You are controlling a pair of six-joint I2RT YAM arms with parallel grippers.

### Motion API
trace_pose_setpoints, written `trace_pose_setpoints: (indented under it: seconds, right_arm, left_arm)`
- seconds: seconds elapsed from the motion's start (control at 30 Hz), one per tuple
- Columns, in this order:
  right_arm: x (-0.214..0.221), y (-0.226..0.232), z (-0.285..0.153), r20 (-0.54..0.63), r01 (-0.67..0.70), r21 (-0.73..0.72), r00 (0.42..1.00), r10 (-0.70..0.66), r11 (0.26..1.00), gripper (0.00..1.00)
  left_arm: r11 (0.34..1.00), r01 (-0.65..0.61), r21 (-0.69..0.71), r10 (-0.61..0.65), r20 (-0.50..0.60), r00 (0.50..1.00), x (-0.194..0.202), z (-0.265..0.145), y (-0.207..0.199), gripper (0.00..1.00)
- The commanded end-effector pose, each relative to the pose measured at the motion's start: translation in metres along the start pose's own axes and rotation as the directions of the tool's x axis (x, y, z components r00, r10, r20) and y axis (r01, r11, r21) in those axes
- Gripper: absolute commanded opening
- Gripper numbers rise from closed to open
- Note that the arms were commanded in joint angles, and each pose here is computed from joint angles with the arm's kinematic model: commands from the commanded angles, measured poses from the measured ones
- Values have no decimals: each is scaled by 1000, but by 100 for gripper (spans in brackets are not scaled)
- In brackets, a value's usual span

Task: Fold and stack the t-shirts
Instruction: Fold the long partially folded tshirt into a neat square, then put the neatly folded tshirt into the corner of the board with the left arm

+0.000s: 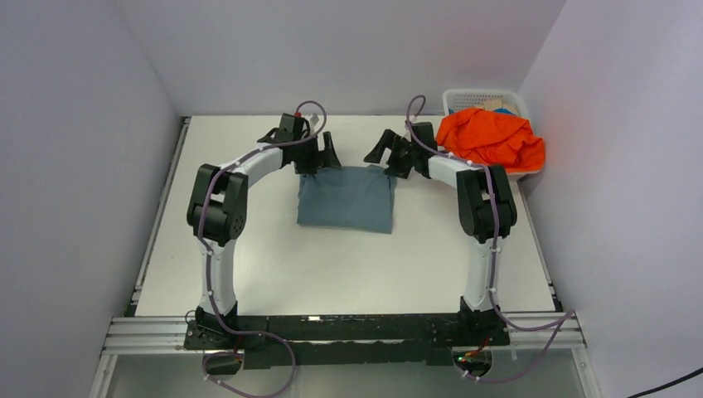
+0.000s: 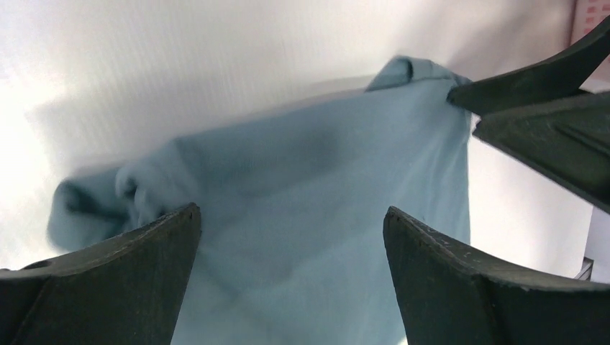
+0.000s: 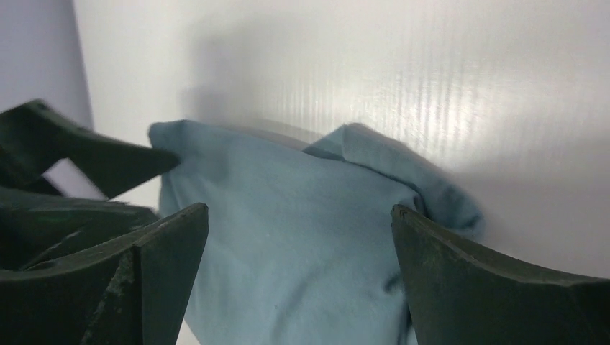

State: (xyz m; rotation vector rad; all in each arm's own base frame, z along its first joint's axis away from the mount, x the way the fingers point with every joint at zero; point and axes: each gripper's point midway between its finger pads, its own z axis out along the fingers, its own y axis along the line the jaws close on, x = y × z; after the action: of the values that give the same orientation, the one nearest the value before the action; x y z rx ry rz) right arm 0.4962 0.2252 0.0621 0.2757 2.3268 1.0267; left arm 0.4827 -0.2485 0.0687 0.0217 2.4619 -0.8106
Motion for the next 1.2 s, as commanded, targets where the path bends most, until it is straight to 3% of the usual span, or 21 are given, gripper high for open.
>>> trace_pose_setpoints:
  seconds: [0.0, 0.17, 0.3, 0.5, 0.63, 0.8, 0.9, 0.97, 1.03, 1.17]
  right_arm:
    - [-47, 41, -72, 148, 206, 78, 965, -216, 975, 100]
    - [-27, 42, -141, 269, 225, 146, 928, -257, 963, 100]
    - [7, 24, -182, 335, 214, 184, 904, -265, 959, 100]
    - [32, -18, -245, 391, 147, 403, 865, -315, 903, 100]
    - [39, -11, -259, 381, 181, 397, 859, -342, 900, 100]
    - [42, -5, -256, 363, 205, 364, 867, -341, 909, 100]
    - [46, -2, -251, 335, 222, 345, 878, -341, 912, 100]
    - [45, -5, -250, 333, 223, 352, 878, -345, 909, 100]
    - [45, -8, -248, 335, 221, 360, 876, -347, 906, 100]
    - [44, -10, -245, 317, 236, 372, 877, -362, 898, 100]
  left_arm:
    - [988, -153, -14, 152, 204, 967, -49, -89, -50, 99]
    - [986, -124, -115, 151, 269, 951, -26, -128, -31, 99]
    - [982, -71, -176, 104, 182, 978, 10, -115, -1, 99]
    - [976, -29, -215, 46, 76, 996, 37, -84, 24, 99]
    - [968, -11, -250, 18, 26, 999, 50, -67, 41, 93]
    - [972, 13, -234, -28, -62, 998, 71, -37, 51, 70]
    - [973, 19, -231, -43, -99, 994, 82, -22, 53, 50]
    - [973, 16, -230, -39, -96, 995, 81, -15, 50, 29]
    - [967, 11, -254, -31, -77, 997, 76, -9, 48, 2]
    - [888, -15, -460, 7, -21, 1000, 41, -22, 71, 0]
